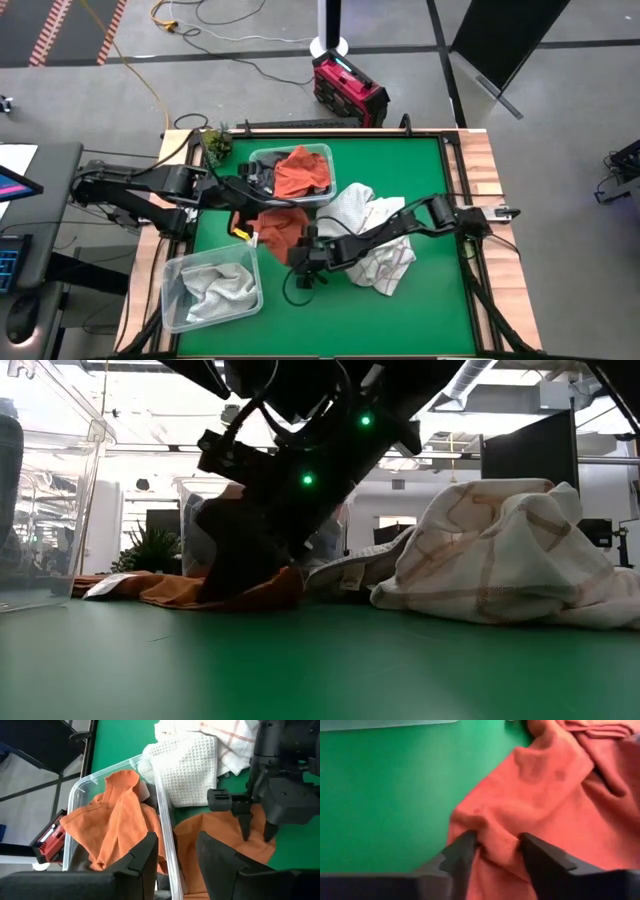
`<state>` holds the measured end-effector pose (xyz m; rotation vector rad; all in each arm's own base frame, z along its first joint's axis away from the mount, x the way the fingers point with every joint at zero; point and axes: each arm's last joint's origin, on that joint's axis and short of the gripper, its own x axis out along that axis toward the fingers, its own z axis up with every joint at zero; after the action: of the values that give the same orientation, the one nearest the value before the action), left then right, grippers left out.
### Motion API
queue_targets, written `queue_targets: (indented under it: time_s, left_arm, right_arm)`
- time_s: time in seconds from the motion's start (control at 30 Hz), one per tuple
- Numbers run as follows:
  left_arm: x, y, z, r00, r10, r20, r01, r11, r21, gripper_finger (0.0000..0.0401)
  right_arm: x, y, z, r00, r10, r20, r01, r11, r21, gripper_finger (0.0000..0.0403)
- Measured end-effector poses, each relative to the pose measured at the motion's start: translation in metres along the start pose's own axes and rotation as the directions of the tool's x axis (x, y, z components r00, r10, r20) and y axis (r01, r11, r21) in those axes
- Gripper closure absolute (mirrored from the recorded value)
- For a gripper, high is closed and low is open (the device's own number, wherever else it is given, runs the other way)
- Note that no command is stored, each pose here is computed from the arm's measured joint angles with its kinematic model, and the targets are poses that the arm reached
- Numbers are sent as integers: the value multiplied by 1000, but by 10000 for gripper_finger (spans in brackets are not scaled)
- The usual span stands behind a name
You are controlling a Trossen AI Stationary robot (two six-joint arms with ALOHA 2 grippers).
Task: Sort towels by color in basket
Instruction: Put the orange towel into the top transparent bin
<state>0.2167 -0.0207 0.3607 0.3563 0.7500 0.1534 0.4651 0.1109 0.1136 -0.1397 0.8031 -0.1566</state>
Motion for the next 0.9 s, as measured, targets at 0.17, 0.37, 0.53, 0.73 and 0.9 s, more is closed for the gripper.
queue_targets:
  time_s: [0.17,0.37,0.53,0.73,0.9]
  left_arm:
    - [0,-1,1,1000,-21,9,21,1000,10,278]
    - [0,0,5,998,-24,57,22,999,38,278]
    - [-1,1,12,991,-22,129,13,998,69,278]
    - [-1,2,22,975,-7,222,-16,995,98,277]
    - [-1,0,22,976,-21,217,-15,987,161,250]
  right_arm:
    - [0,-3,-2,999,-3,-39,3,1000,-8,319]
    - [-30,-15,10,995,-17,-94,12,999,-51,376]
    - [-91,-32,42,994,-111,-5,111,993,-46,381]
    - [-165,-56,76,970,-169,174,179,983,-45,380]
    - [-224,-91,92,936,-205,287,206,978,27,377]
